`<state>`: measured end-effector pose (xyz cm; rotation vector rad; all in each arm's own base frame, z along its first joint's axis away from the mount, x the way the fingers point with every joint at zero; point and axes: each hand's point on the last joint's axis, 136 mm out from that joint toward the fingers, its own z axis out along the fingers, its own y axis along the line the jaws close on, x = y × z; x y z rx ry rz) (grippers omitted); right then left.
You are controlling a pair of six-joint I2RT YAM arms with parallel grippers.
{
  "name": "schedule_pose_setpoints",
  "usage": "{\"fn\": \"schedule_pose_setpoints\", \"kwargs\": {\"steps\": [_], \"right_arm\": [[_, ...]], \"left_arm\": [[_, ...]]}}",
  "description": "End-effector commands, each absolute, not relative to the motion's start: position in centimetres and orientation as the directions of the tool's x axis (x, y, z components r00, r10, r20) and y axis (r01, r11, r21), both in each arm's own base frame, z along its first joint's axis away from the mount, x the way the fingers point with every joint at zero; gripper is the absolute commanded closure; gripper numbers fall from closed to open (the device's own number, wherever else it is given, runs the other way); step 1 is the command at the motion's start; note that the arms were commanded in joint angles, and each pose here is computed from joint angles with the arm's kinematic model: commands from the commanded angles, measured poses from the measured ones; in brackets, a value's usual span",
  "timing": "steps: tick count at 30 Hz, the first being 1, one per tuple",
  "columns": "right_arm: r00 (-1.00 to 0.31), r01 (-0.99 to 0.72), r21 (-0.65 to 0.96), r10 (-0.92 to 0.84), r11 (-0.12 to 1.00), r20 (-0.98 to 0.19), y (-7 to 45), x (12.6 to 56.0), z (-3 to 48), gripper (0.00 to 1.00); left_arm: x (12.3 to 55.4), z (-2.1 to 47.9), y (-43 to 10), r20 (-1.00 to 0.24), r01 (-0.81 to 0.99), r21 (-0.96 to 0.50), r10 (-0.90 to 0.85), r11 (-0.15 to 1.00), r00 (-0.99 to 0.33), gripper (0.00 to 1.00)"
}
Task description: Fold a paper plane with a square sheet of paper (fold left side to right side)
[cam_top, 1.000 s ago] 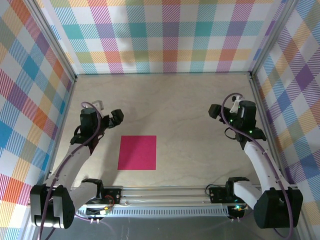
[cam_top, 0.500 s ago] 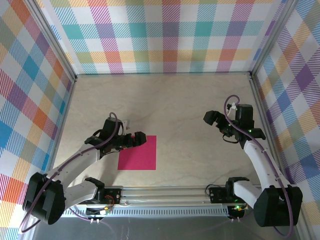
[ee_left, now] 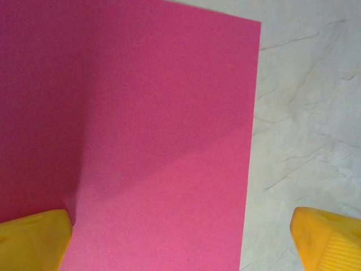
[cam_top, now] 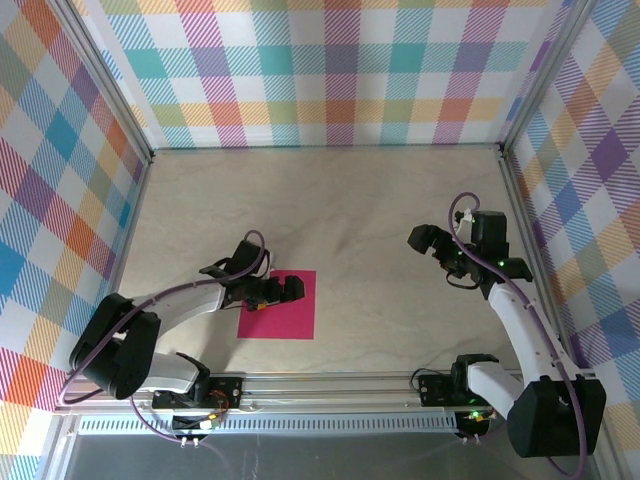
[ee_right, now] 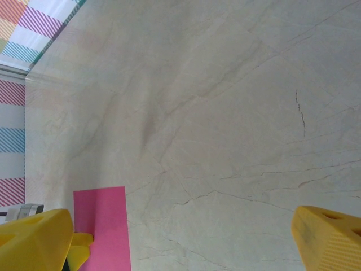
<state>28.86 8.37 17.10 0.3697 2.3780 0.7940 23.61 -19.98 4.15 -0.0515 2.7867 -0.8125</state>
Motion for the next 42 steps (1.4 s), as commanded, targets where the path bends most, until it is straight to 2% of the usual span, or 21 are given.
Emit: {"fn": "schedule_pose_setpoints", "kwargs": {"steps": [1,25,30,34,38,42], "right_arm": [[-0.779,0.059,0.597,0.411,0.8,-0.473,8.1,28.5,17.6,0.01],[-0.77,0.07,0.544,0.392,0.836,-0.504,7.1,27.2,17.1,0.01],[-0.772,0.068,0.538,0.386,0.84,-0.505,7.1,27.3,17.0,0.01],[-0.777,0.067,0.523,0.373,0.85,-0.507,7.0,27.6,16.8,0.01],[-0.786,0.042,0.507,0.341,0.861,-0.515,7.1,28.4,16.8,0.01],[-0.806,-0.003,0.48,0.282,0.877,-0.521,8.5,29.6,16.5,0.01]], "left_arm": [[23.8,3.1,-20.8,-0.193,0.013,-0.532,-0.106,0.846,-0.975,0.0],[32.8,2.4,-30.7,-0.253,0.048,-0.558,-0.115,0.829,-0.961,0.0],[32.9,4.2,-31.5,-0.279,0.089,-0.57,-0.09,0.817,-0.956,0.0],[33.2,7.4,-31.4,-0.345,0.143,-0.577,-0.081,0.804,-0.935,0.0],[33.5,10.9,-30.0,-0.436,0.171,-0.576,-0.123,0.8,-0.891,0.0],[33.0,12.1,-27.9,-0.463,0.163,-0.576,-0.156,0.801,-0.873,0.0]]}}
